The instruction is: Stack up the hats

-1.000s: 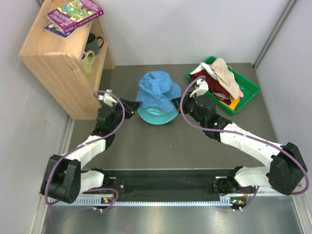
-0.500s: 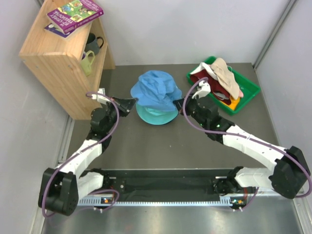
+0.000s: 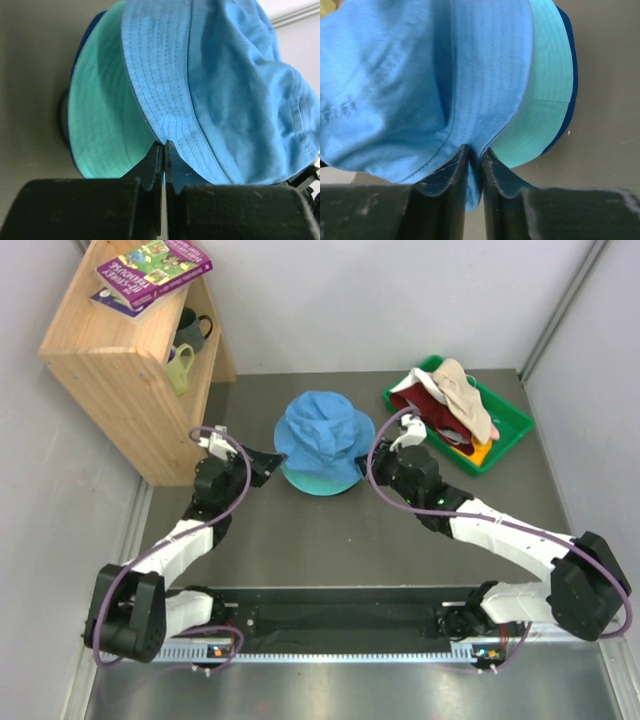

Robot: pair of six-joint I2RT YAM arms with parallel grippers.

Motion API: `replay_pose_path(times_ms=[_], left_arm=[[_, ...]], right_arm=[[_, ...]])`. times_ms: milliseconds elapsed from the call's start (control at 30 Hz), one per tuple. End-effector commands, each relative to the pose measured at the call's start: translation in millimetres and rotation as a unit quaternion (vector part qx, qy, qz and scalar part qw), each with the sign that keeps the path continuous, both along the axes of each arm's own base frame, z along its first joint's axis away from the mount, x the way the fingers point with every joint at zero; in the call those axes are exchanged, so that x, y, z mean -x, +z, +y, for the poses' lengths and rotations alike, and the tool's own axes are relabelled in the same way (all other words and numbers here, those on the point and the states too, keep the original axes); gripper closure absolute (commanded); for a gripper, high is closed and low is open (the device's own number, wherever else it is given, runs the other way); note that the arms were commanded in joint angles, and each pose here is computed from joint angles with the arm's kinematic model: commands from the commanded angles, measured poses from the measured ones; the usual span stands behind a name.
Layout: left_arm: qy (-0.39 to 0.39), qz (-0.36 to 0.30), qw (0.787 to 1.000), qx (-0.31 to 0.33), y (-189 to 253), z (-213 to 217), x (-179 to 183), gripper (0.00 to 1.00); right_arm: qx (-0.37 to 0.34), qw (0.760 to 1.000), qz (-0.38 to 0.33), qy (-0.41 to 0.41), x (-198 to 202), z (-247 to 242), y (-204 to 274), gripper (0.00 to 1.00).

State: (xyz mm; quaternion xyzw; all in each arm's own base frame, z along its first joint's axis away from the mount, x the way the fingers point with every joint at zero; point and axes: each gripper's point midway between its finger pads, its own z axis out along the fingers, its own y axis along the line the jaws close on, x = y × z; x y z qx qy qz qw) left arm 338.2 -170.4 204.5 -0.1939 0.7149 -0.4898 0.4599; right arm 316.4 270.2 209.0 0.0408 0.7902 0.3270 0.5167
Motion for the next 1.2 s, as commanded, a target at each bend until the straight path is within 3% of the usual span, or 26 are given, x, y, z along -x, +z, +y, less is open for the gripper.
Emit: replay_pose_path(times_ms=[0, 33, 67, 167, 400, 800, 900, 933, 967, 1067, 1167], left_arm=[[0.003, -0.009, 1.000, -0.018, -6, 15, -6, 1.00], [0.000, -0.006, 1.000, -0.020, -8, 16, -7, 1.00], [-0.004, -0.003, 1.000, -0.024, -10, 17, -9, 1.00], [-0.029, -0.004, 0.999, -0.039, -11, 14, -13, 1.00], [-0.051, -0.023, 0.996, -0.063, -7, 12, -19, 1.00], [-0.053, -0.037, 0.995, -0.074, 1, 14, -20, 1.00], [-0.054, -0.041, 0.995, -0.075, 4, 13, -19, 1.00], [-0.053, -0.040, 0.995, -0.075, 3, 14, -19, 1.00], [-0.053, -0.041, 0.995, -0.077, 3, 14, -19, 1.00], [-0.051, -0.041, 0.994, -0.082, 2, 15, -19, 1.00], [-0.056, -0.043, 0.994, -0.086, 2, 14, -20, 1.00]], right_arm=[[0.027, 0.999, -0.001, 0.019, -2, -9, -9, 0.71], [0.023, 0.999, -0.005, 0.043, 1, -6, -5, 0.62], [0.027, 0.998, -0.021, 0.046, -3, -14, 3, 0.46], [0.028, 0.995, -0.056, 0.078, -6, -19, 25, 0.31], [-0.024, 0.985, -0.103, 0.135, -35, -28, 60, 0.28], [-0.072, 0.970, -0.117, 0.199, -66, -5, 65, 0.29], [-0.073, 0.971, -0.112, 0.198, -69, -4, 60, 0.42], [-0.073, 0.972, -0.108, 0.194, -70, -4, 57, 0.53], [-0.074, 0.974, -0.101, 0.188, -71, -6, 55, 0.73], [-0.067, 0.981, -0.077, 0.167, -71, -13, 38, 0.97], [-0.057, 0.987, -0.055, 0.137, -70, -24, 17, 1.00]])
